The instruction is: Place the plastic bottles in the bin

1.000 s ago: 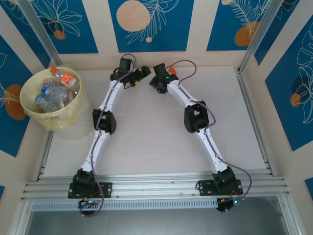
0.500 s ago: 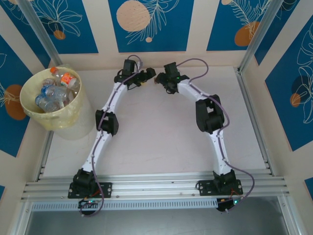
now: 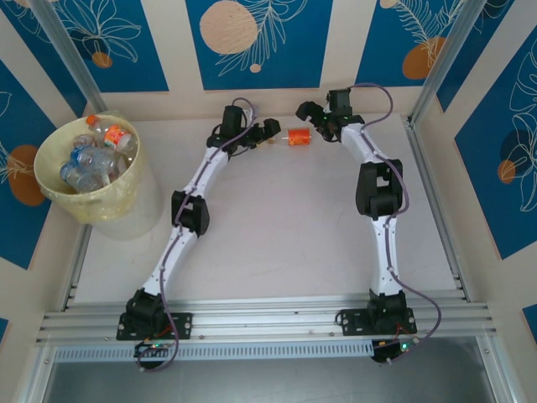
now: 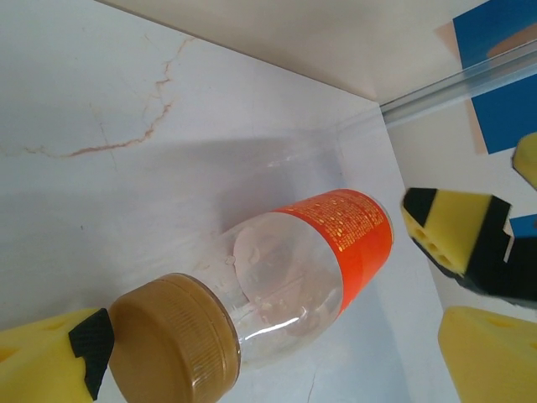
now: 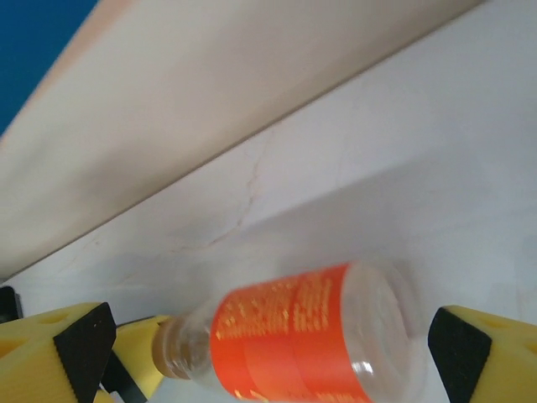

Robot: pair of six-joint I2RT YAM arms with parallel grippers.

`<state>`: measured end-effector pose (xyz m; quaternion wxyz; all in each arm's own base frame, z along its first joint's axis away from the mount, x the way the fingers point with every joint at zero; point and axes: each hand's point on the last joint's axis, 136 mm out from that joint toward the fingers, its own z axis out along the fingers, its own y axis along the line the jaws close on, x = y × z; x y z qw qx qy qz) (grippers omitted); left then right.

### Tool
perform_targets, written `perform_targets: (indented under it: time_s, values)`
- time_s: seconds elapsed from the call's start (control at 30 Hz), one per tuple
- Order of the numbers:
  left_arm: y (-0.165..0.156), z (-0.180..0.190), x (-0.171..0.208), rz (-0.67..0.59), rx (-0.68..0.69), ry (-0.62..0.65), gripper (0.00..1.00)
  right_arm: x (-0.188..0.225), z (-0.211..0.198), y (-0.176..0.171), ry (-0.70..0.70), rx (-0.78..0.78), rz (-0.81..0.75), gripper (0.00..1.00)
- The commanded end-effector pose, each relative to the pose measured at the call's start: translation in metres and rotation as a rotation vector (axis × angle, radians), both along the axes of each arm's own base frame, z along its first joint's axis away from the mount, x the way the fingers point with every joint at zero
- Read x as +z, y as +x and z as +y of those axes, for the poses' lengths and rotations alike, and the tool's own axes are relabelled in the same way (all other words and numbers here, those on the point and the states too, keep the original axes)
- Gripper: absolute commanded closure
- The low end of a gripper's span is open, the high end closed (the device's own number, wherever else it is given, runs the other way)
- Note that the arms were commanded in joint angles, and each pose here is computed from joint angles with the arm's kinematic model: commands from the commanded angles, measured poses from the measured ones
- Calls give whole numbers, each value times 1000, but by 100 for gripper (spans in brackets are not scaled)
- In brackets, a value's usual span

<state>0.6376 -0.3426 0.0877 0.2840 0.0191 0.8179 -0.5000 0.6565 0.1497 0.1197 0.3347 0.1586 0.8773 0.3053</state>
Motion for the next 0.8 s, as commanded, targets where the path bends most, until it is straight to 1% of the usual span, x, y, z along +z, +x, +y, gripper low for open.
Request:
perform_targets:
  time_s: [0.0, 0.13, 0.23, 0.4, 0.53, 0.67, 0.77]
  values:
    - [-13, -10, -29, 73, -32, 7, 0, -18, 33, -17, 55, 177, 81, 2]
    - [-14, -10, -24, 67, -48, 2, 0, -29, 44, -21, 51, 204, 100, 3]
    - [-18, -9, -17, 64, -69, 14, 0, -24, 53, -33, 53, 249, 110, 3]
    - [-29, -4, 6, 67, -112, 23, 0, 0, 69, -66, 5, 310, 69, 3]
    - [-34, 9, 16, 100, -125, 33, 0, 2, 79, -103, -31, 390, 53, 3]
    - [-37, 22, 14, 138, -121, 53, 0, -12, 74, -130, -130, 440, 66, 2]
    - [-45, 23, 9, 166, -139, 68, 0, -21, 66, -139, -250, 471, 79, 1]
